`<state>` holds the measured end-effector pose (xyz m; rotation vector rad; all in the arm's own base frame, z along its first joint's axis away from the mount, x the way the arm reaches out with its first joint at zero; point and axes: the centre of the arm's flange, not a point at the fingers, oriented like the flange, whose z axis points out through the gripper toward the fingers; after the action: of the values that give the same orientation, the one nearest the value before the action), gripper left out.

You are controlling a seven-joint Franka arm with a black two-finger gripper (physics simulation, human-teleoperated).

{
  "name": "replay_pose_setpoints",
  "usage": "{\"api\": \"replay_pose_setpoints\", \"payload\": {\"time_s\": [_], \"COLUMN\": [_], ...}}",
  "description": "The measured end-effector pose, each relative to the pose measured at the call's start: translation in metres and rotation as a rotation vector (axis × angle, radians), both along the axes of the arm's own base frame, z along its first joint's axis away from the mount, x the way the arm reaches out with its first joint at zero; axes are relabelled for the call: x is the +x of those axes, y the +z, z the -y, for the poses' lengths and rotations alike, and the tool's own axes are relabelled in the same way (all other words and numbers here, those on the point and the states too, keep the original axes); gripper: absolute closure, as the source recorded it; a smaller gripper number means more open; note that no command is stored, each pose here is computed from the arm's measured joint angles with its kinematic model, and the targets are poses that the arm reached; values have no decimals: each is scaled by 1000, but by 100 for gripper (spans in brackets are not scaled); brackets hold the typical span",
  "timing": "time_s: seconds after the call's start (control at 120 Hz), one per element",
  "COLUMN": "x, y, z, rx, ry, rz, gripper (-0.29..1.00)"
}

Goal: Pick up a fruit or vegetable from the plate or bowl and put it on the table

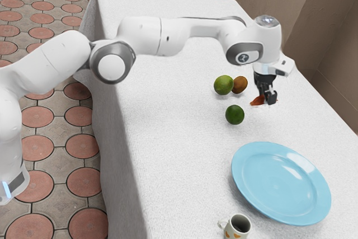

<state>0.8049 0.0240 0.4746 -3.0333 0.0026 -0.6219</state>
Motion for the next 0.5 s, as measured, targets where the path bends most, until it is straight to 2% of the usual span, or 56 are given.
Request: {"api": "replay_pose_setpoints", "payload": {"time_s": [0.117,0.183,0.242,0.4,0.45,0.5], "x": [2,4,5,5,-15,-82], "y": [-8,-11,-14,-14,18,66], "z": [-15,-17,-17,-5,41,112], "rx": [6,-1,-10,-19,6,88], "ry": [4,-3,-10,-45,-118,-212], "rz": [3,9,12,19,-4,-83], "gripper": [53,34,22,7,5,4]}}
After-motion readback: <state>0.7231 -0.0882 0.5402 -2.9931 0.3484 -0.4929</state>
